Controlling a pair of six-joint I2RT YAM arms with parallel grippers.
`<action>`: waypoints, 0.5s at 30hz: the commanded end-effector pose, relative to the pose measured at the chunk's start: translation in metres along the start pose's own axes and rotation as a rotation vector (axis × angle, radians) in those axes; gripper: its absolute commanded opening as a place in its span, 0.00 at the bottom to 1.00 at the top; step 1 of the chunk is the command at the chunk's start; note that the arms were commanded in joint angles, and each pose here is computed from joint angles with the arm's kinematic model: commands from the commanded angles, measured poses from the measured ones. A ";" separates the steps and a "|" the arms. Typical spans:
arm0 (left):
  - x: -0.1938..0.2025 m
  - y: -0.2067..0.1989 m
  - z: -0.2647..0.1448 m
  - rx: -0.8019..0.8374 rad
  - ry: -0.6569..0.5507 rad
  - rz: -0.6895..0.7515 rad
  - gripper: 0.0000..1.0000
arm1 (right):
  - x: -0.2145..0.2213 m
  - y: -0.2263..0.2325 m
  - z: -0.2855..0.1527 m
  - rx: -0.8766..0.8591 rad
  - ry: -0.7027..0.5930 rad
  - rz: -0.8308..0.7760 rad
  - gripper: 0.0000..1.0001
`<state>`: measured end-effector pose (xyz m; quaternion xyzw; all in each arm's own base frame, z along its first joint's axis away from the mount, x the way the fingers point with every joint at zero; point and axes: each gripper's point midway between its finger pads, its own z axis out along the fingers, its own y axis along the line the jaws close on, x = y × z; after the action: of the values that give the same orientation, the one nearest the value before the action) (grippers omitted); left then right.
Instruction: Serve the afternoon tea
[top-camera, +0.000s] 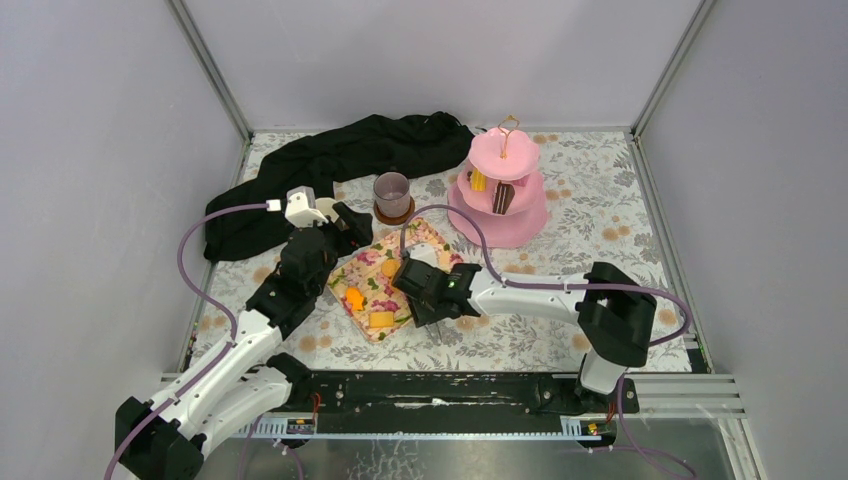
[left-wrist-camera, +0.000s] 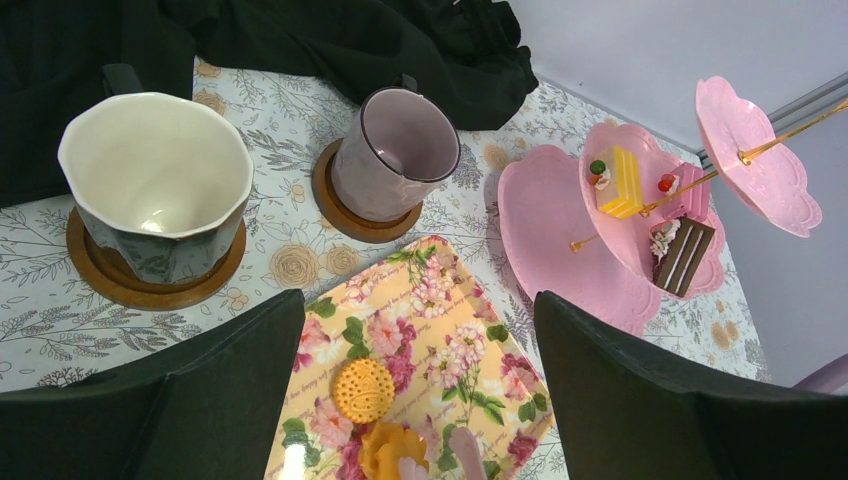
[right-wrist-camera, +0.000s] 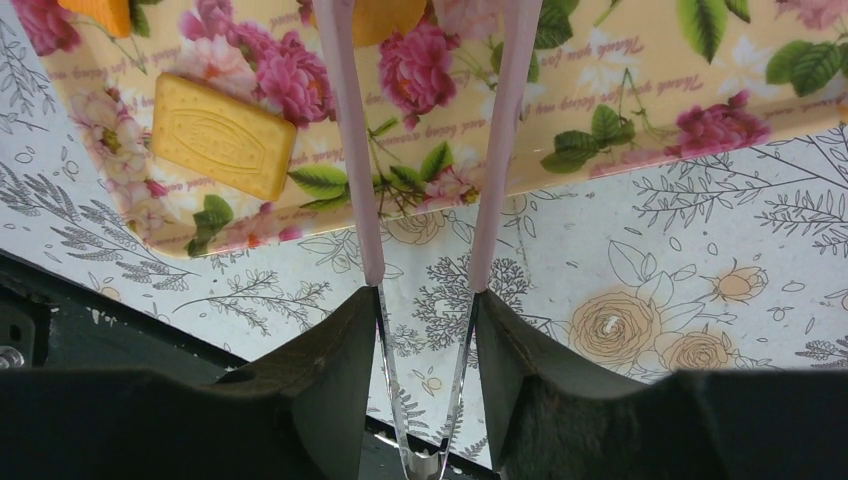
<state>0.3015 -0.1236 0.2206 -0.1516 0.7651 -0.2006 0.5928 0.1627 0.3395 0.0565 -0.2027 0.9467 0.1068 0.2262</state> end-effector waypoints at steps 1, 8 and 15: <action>-0.012 -0.003 0.002 0.009 -0.049 -0.007 0.92 | -0.021 0.024 -0.010 -0.066 -0.063 0.011 0.47; -0.011 -0.004 0.003 0.012 -0.044 -0.008 0.92 | -0.021 0.034 -0.013 -0.080 -0.073 0.000 0.47; -0.011 -0.003 0.002 0.012 -0.044 -0.008 0.92 | -0.017 0.034 -0.007 -0.059 -0.053 -0.022 0.47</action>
<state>0.3016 -0.1237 0.2204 -0.1514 0.7653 -0.2005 0.5926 0.1572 0.3598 0.0625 -0.2155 0.9398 0.1242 0.2341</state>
